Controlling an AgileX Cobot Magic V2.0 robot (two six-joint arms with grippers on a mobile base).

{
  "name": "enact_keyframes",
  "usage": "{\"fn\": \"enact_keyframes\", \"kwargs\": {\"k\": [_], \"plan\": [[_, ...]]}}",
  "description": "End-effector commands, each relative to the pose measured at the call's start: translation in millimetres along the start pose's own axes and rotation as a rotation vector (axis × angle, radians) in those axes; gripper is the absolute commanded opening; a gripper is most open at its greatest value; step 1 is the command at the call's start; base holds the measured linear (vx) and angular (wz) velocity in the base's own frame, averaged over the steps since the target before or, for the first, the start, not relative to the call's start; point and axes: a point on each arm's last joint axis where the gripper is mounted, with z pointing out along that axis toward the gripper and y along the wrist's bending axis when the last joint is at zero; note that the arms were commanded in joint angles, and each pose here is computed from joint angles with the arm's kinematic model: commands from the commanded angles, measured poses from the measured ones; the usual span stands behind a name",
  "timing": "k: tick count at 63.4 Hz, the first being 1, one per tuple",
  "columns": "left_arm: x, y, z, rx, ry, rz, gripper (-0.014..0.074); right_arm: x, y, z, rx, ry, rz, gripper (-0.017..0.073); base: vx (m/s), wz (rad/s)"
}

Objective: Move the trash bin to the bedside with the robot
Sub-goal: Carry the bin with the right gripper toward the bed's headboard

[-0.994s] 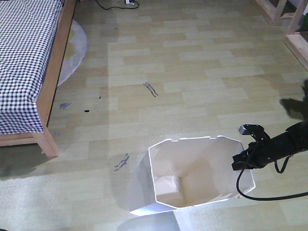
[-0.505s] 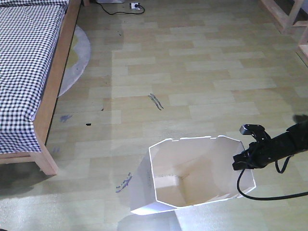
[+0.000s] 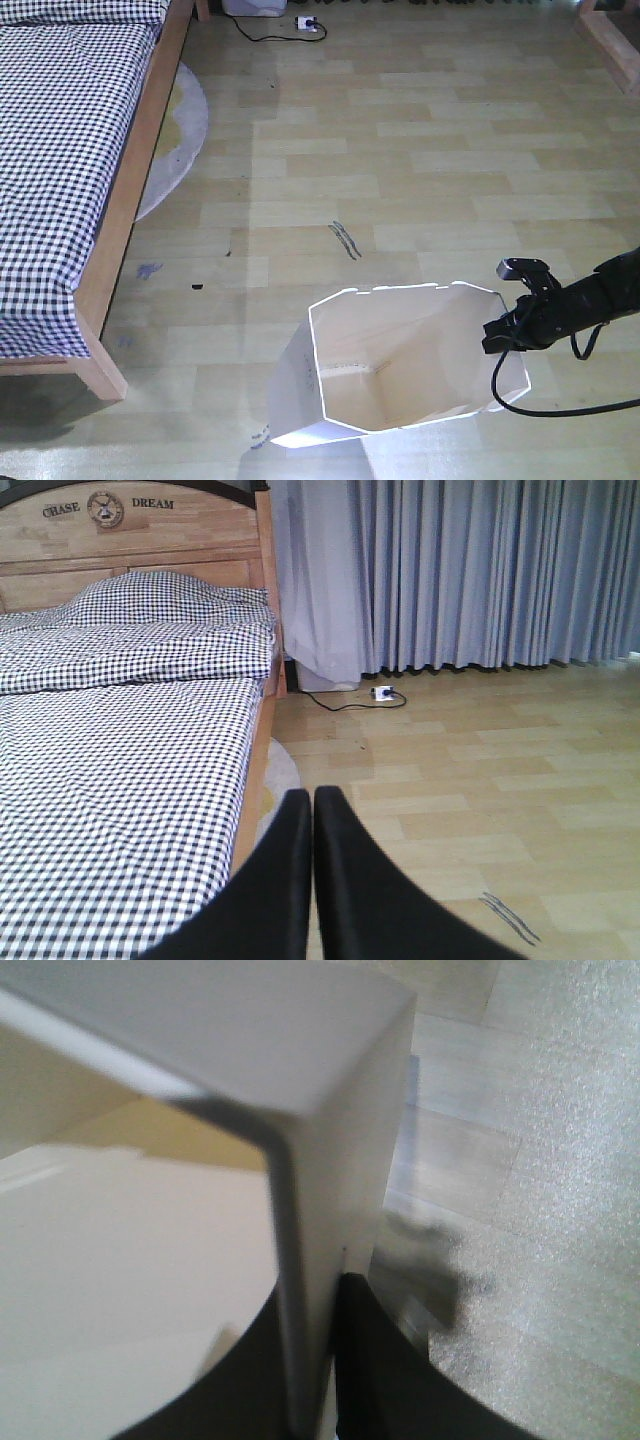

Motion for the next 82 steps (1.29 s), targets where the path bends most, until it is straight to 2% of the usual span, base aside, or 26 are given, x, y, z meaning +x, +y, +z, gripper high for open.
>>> {"fn": "enact_keyframes", "kwargs": {"k": [1, 82], "plan": [[-15.0, -0.5, -2.2, 0.005, -0.102, -0.006, -0.0006, -19.8, 23.8, -26.2, -0.185, -0.085, -0.004, -0.0005, 0.28, 0.10], [-15.0, -0.5, -2.2, 0.005, -0.102, -0.006, -0.0006, -19.8, 23.8, -26.2, -0.185, -0.085, -0.004, -0.0005, 0.27, 0.00]]}}
